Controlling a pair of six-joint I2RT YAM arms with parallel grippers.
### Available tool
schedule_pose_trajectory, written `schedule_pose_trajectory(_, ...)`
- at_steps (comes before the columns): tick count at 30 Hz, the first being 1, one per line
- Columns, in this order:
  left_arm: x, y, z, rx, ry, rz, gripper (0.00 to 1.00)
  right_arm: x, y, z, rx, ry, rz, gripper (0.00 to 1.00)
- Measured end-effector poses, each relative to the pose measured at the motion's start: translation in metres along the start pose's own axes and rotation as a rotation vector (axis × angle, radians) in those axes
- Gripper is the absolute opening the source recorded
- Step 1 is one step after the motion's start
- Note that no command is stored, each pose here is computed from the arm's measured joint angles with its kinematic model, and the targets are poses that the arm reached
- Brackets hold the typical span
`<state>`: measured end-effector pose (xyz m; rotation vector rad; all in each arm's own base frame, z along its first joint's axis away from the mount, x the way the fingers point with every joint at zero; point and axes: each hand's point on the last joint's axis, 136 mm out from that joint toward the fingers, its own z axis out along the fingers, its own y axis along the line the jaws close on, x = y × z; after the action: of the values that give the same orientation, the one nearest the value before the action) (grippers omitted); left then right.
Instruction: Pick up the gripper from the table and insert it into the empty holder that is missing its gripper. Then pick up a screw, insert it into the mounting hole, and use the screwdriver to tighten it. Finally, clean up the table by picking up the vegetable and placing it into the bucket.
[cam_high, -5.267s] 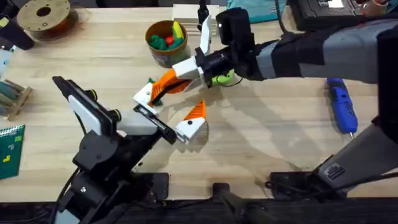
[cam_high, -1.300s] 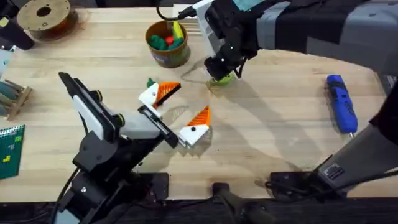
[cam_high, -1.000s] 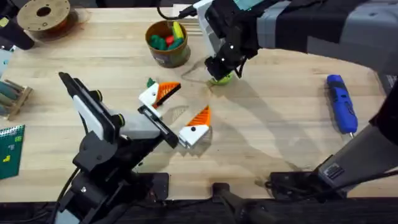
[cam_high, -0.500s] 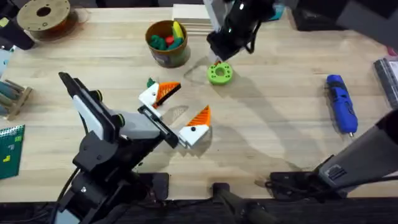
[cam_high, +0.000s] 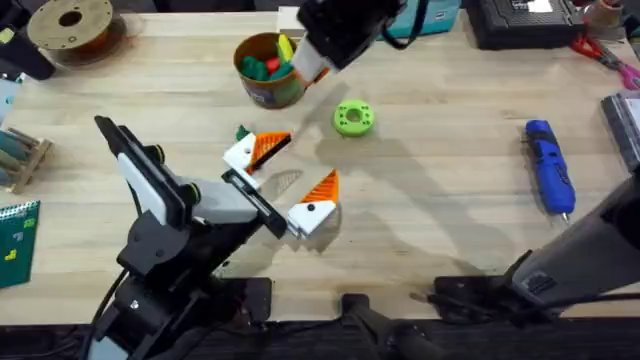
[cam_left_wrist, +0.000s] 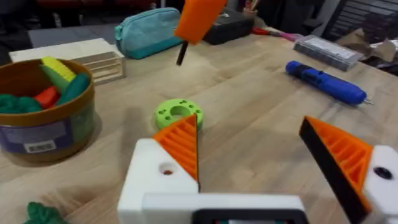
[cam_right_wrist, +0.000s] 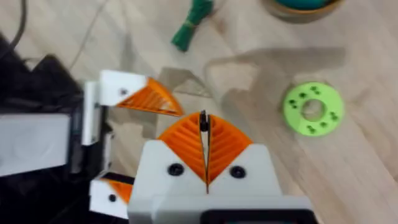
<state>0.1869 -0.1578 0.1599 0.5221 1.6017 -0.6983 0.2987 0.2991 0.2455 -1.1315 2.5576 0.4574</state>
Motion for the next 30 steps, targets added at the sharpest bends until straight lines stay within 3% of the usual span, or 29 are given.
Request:
schedule_pose_trajectory(12,0.001,-0.023,-0.002,0.135,0.01,0.003,0.987,0.009,0.064,0.008,-0.094,0.042,-0.133,0.008)
schedule_pose_trajectory(18,0.002,-0.031,-0.003,0.183,0.014,0.003,0.987,0.015,0.073,0.008,-0.121,0.064,-0.144,0.008)
schedule_pose_trajectory(30,0.002,-0.033,-0.003,0.193,0.015,0.003,0.987,0.022,0.096,0.008,-0.184,0.086,-0.186,0.008)
